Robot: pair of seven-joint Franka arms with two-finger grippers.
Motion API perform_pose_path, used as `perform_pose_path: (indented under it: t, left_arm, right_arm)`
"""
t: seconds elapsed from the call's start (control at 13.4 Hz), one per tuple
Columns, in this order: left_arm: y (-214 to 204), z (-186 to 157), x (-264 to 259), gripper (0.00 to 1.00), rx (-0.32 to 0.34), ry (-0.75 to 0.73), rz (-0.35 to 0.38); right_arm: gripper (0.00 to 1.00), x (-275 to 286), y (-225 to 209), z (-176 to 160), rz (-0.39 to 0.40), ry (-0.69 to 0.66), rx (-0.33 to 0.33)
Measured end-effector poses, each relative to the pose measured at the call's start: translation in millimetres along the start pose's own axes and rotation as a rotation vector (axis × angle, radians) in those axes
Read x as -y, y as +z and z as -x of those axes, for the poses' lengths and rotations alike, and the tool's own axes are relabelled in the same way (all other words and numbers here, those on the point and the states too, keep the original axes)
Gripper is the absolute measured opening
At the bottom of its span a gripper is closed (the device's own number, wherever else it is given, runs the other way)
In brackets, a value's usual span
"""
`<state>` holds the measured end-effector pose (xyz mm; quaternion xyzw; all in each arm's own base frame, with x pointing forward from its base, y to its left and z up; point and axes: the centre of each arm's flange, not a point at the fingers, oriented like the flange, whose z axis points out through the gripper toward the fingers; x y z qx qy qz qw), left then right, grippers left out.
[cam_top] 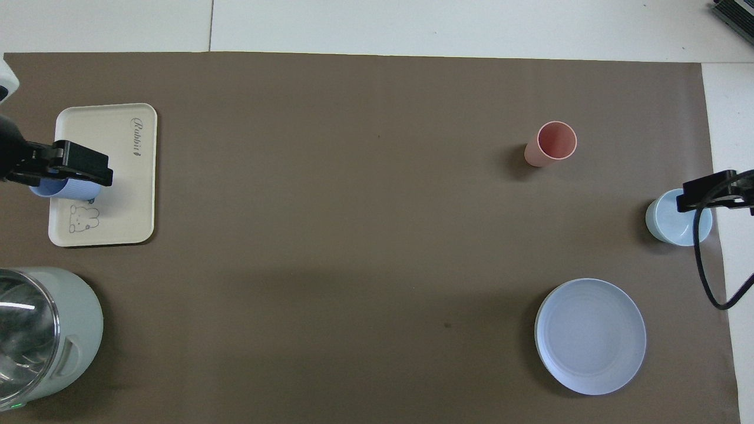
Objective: Place cup on tray
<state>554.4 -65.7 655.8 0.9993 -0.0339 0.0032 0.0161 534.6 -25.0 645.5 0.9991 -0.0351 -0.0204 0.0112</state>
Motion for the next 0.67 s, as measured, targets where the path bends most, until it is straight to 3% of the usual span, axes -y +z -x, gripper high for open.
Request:
perform_pose_path:
  t: [0.67]
  left_arm:
    - [-2, 1, 10, 1.0, -0.004, -0.017, -0.019]
  right_arm:
    - [1.0, -1, 1, 1, 0.0, -0.001, 0.009]
